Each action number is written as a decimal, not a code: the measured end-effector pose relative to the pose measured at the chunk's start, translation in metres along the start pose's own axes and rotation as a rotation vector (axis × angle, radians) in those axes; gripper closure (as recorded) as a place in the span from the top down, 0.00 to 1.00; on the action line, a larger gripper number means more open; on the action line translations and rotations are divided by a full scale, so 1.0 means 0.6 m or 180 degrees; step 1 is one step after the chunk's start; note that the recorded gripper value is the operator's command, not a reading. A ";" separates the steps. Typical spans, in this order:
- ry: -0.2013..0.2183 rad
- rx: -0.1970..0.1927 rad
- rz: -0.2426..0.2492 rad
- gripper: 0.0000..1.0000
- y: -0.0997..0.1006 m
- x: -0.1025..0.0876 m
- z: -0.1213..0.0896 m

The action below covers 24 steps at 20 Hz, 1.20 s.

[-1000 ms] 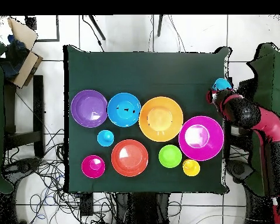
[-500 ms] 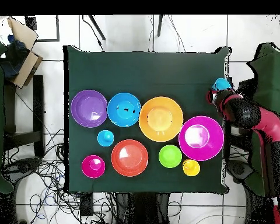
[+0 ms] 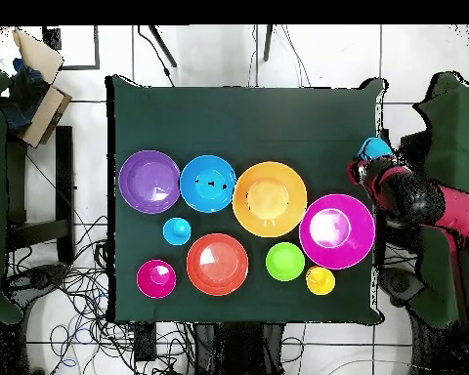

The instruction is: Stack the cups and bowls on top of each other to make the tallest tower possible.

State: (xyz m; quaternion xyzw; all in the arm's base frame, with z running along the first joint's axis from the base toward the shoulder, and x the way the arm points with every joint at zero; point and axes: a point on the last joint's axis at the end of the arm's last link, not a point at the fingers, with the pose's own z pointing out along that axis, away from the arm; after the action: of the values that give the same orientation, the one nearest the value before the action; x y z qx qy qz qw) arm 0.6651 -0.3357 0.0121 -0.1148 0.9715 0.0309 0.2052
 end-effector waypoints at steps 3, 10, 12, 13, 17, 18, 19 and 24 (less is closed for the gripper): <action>0.0047 0.0051 -0.0115 0.00 0.006 -0.005 -0.048; 0.0123 0.0158 -0.0263 0.00 0.015 -0.029 -0.132; 0.0132 0.0175 -0.0277 0.00 0.016 -0.030 -0.140; 0.0149 0.0190 -0.0293 0.00 0.017 -0.030 -0.144; 0.0236 0.0222 -0.0343 0.00 0.026 -0.020 -0.147; 0.0262 0.0232 -0.0361 0.00 0.030 -0.016 -0.147; 0.0291 0.0241 -0.0380 0.00 0.040 -0.010 -0.144; 0.0354 0.0262 -0.0388 0.00 0.080 0.003 -0.140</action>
State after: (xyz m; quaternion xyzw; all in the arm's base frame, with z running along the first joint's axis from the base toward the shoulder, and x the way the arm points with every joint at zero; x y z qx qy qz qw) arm 0.6192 -0.2986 0.0887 -0.1667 0.9730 -0.0280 0.1570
